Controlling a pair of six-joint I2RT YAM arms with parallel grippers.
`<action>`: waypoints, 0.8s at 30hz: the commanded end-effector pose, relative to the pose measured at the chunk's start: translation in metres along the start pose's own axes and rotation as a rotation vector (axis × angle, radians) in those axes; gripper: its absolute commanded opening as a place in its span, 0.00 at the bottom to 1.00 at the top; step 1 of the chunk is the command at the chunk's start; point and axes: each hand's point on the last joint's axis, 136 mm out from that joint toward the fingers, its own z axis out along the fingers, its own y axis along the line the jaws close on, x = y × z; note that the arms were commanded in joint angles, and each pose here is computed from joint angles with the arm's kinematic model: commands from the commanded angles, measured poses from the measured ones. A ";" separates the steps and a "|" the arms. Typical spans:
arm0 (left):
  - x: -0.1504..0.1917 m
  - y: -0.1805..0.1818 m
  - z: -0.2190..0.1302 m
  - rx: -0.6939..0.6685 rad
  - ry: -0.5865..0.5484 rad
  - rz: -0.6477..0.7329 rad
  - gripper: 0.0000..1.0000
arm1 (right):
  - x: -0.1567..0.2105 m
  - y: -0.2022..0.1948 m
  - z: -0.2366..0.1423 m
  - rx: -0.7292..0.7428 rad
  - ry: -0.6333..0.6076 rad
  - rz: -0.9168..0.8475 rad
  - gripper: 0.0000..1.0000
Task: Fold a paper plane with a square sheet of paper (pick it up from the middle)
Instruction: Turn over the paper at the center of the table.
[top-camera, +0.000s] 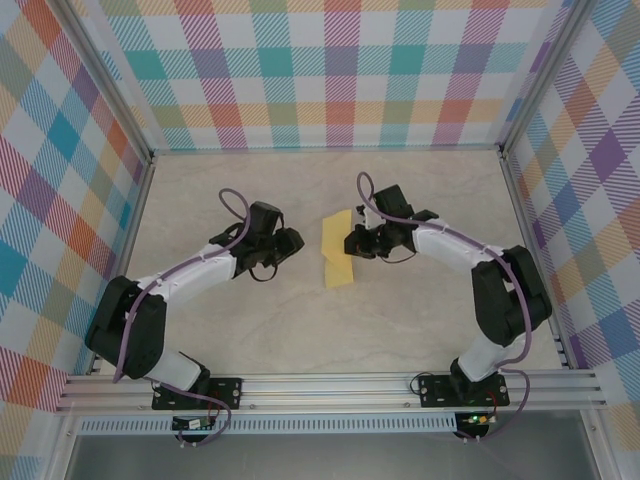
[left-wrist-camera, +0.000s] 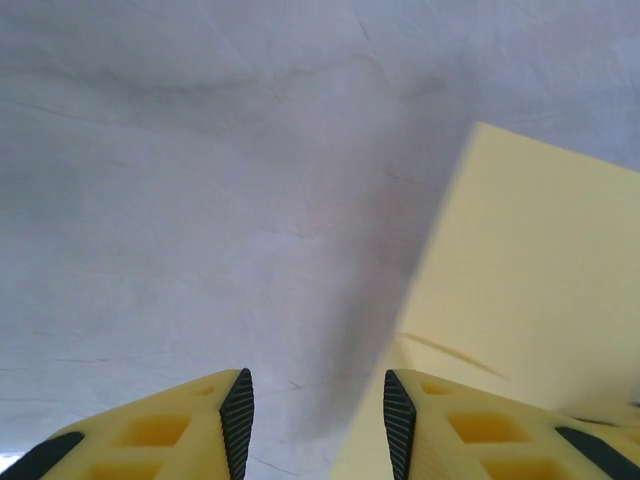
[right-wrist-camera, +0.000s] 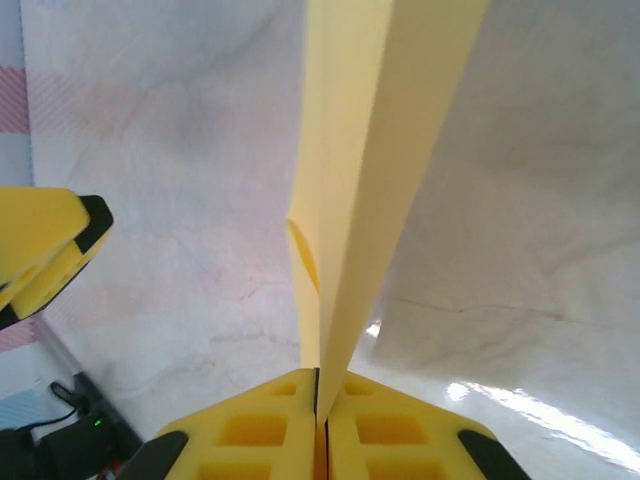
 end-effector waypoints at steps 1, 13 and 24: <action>-0.022 0.019 -0.014 -0.086 -0.038 -0.011 0.41 | 0.007 -0.048 -0.048 0.411 0.038 -0.026 0.10; -0.056 0.067 -0.052 -0.228 -0.177 -0.115 0.43 | 0.007 -0.053 -0.067 1.040 0.129 -0.178 0.11; -0.033 0.110 -0.080 -0.305 -0.204 -0.205 0.46 | 0.036 0.012 0.060 0.749 0.328 -0.217 0.33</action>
